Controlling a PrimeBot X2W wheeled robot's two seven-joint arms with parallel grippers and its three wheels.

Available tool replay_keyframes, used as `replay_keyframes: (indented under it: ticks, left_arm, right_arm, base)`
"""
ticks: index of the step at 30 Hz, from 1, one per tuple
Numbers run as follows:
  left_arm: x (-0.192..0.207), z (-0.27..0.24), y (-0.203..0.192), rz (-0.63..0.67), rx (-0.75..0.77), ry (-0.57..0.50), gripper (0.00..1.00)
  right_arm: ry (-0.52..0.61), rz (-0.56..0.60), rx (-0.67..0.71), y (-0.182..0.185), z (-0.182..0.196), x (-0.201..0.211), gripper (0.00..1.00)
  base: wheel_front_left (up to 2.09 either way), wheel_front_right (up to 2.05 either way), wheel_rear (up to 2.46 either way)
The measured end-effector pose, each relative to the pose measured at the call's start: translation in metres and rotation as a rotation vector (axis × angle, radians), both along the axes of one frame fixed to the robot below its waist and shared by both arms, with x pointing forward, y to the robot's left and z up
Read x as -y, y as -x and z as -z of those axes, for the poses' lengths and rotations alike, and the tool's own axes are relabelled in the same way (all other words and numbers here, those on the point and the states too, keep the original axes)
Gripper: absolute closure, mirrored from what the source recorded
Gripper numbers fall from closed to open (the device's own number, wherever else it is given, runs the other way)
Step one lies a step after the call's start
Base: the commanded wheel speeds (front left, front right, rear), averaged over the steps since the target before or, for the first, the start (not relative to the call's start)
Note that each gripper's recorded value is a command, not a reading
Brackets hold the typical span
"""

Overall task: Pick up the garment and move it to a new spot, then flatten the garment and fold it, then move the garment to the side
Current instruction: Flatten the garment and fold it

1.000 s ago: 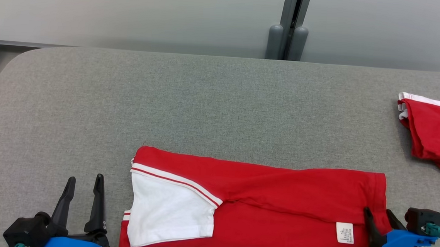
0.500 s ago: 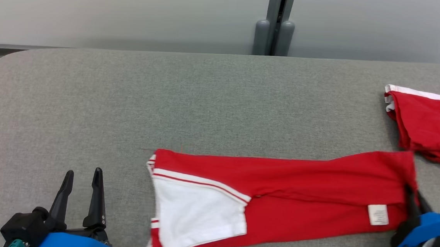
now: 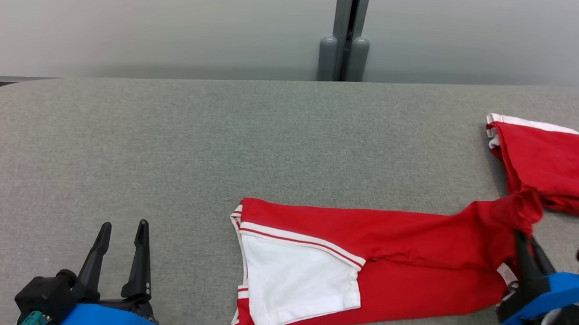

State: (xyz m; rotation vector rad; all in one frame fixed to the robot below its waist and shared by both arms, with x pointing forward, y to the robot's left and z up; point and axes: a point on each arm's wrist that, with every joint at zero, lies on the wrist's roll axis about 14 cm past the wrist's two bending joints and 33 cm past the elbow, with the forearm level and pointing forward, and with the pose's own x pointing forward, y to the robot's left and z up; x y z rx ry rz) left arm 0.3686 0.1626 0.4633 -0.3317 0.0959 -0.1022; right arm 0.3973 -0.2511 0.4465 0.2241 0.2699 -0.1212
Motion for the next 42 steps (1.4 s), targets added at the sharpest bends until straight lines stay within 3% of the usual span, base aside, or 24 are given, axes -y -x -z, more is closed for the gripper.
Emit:
replay_keyframes:
  ticks: [9,17,21,32,33,35,36,42]
  left_arm:
    - [-0.025,-0.01,0.014,-0.063,0.024,-0.031,0.0]
    - [-0.043,-0.012,0.032,-0.122,0.023,-0.033,0.0]
    - [-0.049,-0.011,0.039,-0.15,0.017,-0.03,0.0]
    - [-0.06,-0.004,0.051,-0.198,-0.007,-0.028,0.0]
    - [-0.06,-0.004,0.051,-0.199,-0.008,-0.027,0.0]
    - [-0.059,-0.003,0.052,-0.198,-0.009,-0.026,0.0]
    - [-0.058,-0.003,0.052,-0.196,-0.009,-0.024,0.0]
    - [-0.05,-0.001,0.05,-0.168,-0.013,-0.021,0.0]
  right_arm:
    - [-0.193,-0.321,0.089,-0.011,-0.036,-0.132,1.0]
    - [-0.37,-0.571,0.04,0.006,-0.026,-0.235,1.0]
    - [-0.359,-0.64,0.011,0.005,-0.015,-0.261,1.0]
    - [-0.379,-0.699,-0.075,0.002,0.011,-0.294,1.0]
    - [-0.376,-0.707,-0.081,0.003,0.012,-0.296,0.92]
    - [-0.378,-0.723,-0.098,0.006,0.015,-0.302,0.54]
    - [-0.384,-0.734,-0.098,0.008,0.014,-0.305,0.0]
    - [-0.488,-0.779,-0.059,0.018,-0.008,-0.328,0.0]
  base:
    - [0.0,0.0,0.0]
    - [0.0,0.0,0.0]
    - [0.0,0.0,0.0]
    - [0.0,0.0,0.0]
    - [0.0,0.0,0.0]
    - [0.0,0.0,0.0]
    - [0.0,0.0,0.0]
    - [0.0,0.0,0.0]
